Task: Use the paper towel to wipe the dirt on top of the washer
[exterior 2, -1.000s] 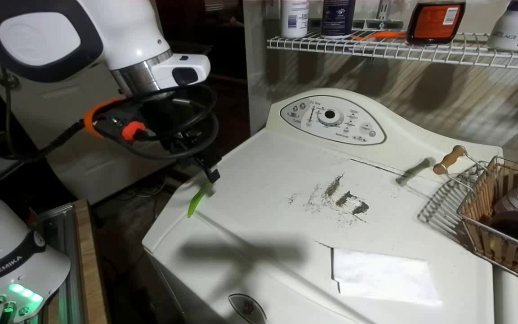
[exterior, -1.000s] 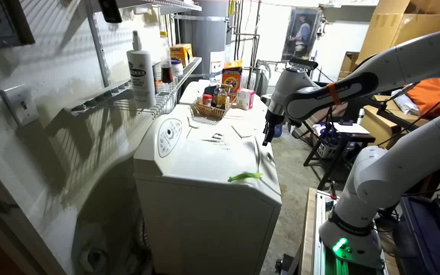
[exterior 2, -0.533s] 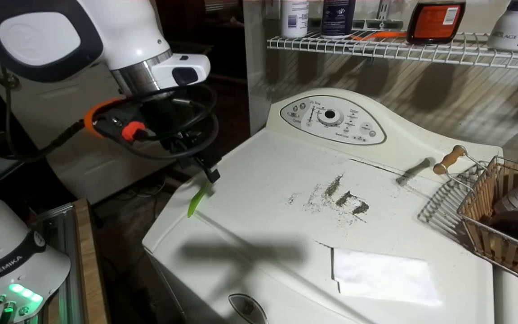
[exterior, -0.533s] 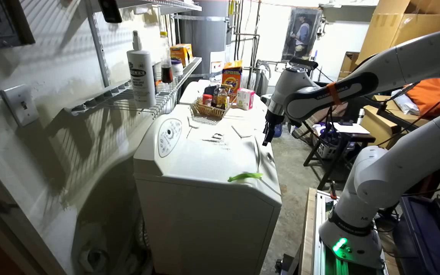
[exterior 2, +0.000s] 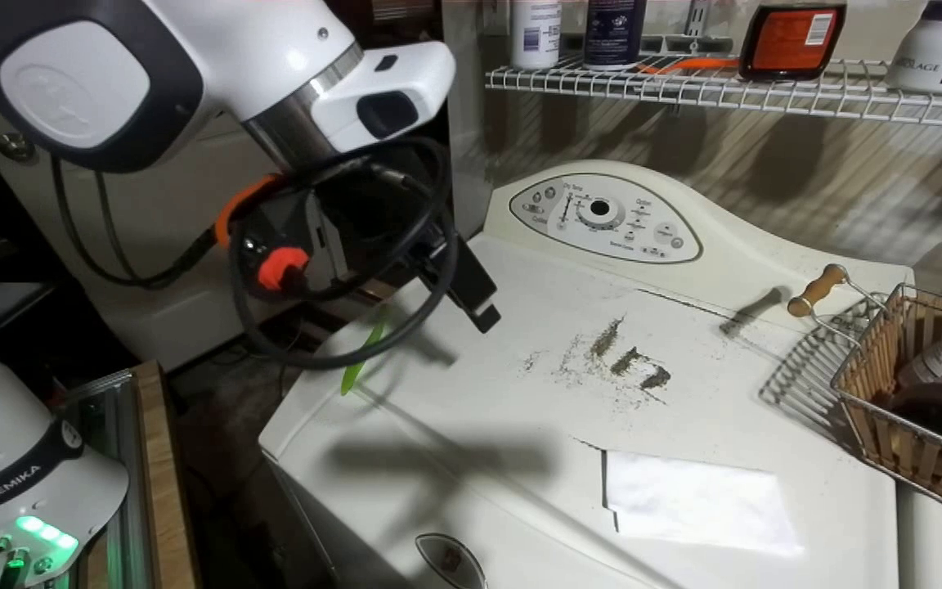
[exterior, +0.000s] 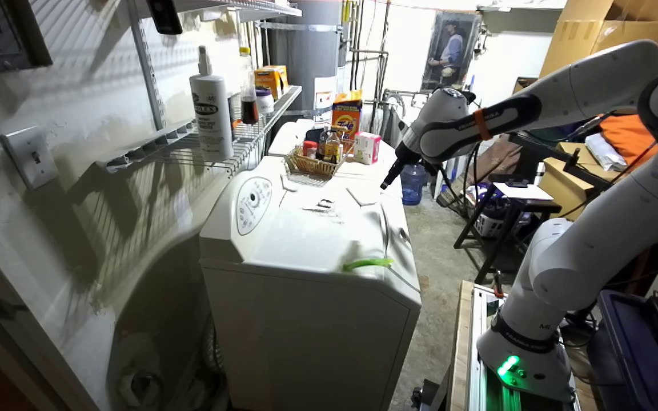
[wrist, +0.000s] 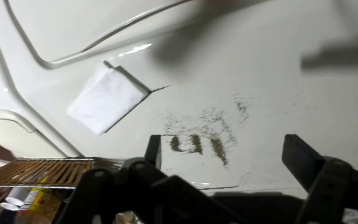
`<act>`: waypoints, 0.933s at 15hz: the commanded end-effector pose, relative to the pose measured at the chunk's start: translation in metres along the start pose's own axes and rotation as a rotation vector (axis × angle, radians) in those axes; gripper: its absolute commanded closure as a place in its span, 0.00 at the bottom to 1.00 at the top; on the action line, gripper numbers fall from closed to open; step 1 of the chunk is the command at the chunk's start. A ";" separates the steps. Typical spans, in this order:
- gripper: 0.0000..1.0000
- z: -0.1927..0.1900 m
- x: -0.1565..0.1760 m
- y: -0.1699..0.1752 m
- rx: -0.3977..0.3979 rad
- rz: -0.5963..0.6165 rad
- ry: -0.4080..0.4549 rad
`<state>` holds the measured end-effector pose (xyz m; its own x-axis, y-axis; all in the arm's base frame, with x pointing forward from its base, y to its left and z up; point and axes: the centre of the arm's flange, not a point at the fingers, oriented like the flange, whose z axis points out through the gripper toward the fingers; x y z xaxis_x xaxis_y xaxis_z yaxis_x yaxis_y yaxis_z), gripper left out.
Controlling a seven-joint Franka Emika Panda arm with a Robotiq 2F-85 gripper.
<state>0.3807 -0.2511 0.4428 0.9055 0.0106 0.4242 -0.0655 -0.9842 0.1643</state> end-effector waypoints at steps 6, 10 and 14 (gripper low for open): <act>0.00 0.104 0.040 0.132 -0.167 0.321 0.072; 0.00 0.097 0.028 0.121 -0.157 0.396 0.069; 0.00 0.116 0.037 0.136 -0.184 0.427 0.058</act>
<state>0.4539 -0.4047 0.3774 0.7565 -0.3741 0.5364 -0.5054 -0.8550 0.1166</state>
